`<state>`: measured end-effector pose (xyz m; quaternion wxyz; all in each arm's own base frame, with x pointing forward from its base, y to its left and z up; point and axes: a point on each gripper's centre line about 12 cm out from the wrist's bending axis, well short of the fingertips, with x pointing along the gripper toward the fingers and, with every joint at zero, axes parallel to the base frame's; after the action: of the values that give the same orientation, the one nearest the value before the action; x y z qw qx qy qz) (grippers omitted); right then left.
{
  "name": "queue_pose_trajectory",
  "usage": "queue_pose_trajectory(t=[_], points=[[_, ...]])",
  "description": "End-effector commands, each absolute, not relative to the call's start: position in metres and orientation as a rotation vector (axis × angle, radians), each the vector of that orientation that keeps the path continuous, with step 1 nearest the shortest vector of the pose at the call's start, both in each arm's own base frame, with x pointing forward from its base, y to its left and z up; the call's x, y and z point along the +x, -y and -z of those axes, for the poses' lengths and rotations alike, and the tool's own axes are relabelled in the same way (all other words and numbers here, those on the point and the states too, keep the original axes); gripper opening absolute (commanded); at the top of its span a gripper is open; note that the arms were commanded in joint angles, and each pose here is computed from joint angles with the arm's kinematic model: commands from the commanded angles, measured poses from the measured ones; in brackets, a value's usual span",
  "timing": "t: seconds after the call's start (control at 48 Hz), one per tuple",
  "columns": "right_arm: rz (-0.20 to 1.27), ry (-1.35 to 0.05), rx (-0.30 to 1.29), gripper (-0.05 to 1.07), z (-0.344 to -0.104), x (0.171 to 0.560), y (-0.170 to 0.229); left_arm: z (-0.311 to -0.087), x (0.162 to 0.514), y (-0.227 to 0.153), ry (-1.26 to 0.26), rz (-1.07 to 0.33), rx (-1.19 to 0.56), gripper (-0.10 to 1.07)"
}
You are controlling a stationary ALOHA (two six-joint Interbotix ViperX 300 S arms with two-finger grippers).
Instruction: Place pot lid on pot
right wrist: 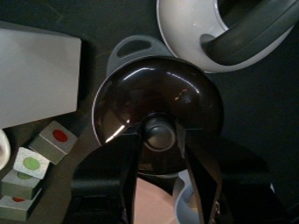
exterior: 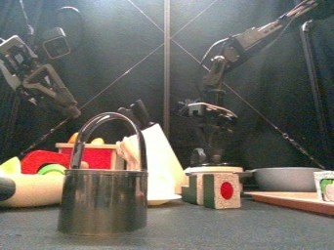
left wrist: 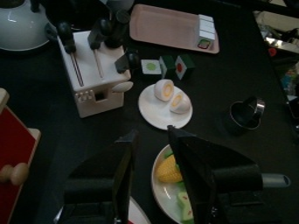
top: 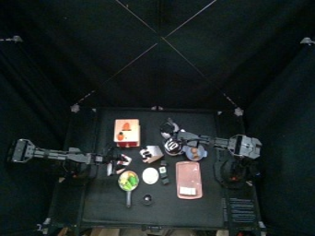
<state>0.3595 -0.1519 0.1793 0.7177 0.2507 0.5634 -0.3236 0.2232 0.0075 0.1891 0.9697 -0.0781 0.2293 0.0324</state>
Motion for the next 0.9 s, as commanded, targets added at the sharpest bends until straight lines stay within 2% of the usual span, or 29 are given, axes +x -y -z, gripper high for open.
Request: queue_pose_trajectory(t=[0.0, 0.292, 0.667, 0.875], points=[[0.714, -1.210, 0.554, 0.72, -0.190, 0.364, 0.155, -0.194, 0.226, -0.008, -0.448, -0.065, -0.157, 0.75], [0.715, -1.210, 0.551, 0.77, -0.190, 0.365, 0.155, -0.193, 0.225, -0.008, -0.451, -0.065, -0.157, 0.75], [0.714, -1.224, 0.546, 0.99, -0.193, 0.364, 0.151, -0.193, 0.225, -0.008, -0.451, -0.065, -0.157, 0.75], [0.696, -1.203, 0.533, 1.01, -0.203, 0.366, 0.145, -0.193, 0.225, -0.008, -0.451, -0.065, -0.157, 0.75]])
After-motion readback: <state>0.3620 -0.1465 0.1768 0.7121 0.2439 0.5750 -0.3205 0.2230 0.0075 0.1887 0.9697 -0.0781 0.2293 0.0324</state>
